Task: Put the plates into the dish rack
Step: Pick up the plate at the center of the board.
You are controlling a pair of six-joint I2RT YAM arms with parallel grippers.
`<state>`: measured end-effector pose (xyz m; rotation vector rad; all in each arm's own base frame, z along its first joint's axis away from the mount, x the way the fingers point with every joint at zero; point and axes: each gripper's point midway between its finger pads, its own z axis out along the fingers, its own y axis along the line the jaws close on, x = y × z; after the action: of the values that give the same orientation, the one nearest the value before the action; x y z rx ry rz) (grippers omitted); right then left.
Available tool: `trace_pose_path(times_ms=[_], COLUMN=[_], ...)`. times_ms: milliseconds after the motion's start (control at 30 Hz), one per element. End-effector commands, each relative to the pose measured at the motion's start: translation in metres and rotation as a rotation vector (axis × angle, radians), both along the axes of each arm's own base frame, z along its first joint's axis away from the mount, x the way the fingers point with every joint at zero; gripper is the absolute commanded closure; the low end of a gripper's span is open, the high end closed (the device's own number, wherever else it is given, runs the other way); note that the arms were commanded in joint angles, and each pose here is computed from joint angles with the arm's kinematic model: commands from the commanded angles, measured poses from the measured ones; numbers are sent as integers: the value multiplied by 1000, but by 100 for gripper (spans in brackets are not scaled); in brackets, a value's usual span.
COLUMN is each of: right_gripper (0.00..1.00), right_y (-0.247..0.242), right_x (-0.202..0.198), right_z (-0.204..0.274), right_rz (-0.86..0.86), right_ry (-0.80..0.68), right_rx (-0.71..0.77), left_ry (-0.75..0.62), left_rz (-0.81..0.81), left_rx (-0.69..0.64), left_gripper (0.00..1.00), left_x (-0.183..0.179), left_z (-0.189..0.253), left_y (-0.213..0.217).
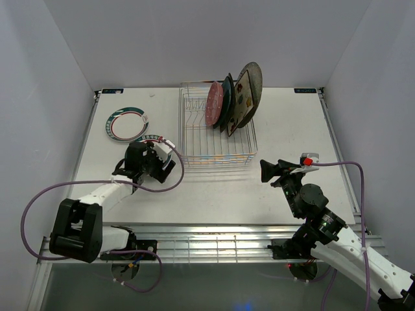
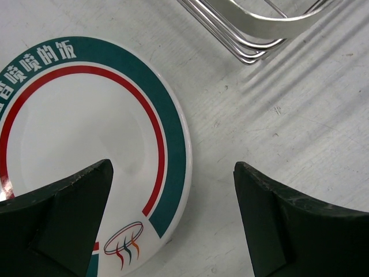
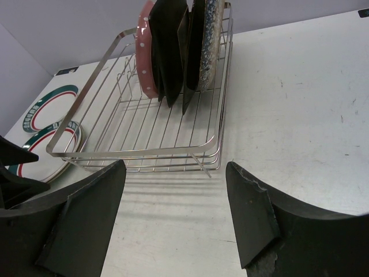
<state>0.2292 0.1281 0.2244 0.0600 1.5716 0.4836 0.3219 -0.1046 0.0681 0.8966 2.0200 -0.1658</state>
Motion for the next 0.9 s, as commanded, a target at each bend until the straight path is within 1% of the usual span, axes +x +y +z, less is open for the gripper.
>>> trace_pose_path(times_ms=[0,167,300,533,567,633,667,700,767,867], right_gripper=[24,24,24,24,24,24,24,24,24,24], right_y=[1,1,1,1,1,1,1,1,2,2], right_x=[-2,-2,-2,-2,-2,-2,-2,-1,-2,-1], right_z=[11,10,9,10,10,10,10,9,9,9], right_rz=[8,8,7,5,7,7,7,7,8,8], right_ry=[-19,-18,-18,-18,-18,-18,-19,-16,-16,-16], right_rx=[33,32,32,34,32,34,35,32,31,31], left_ry=[0,-11,-21,-14,-14,-13,-12,-10,-8,2], left_rz=[-13,-2,5,9,7,11,11,11,11,10], left_rx=[32,54,72,100,103,107,108,108,108,110], left_gripper=[4,6,9,20,23,27,32,34,36,37], left_x=[-3,-2,-2,-4,-4,-5,-6,-7,-7,-9], left_z=[-7,-11,-11,-17,-17,-18,-18,-19,-19,-23], left_y=[0,2,3,4,4,4,5,5,5,5])
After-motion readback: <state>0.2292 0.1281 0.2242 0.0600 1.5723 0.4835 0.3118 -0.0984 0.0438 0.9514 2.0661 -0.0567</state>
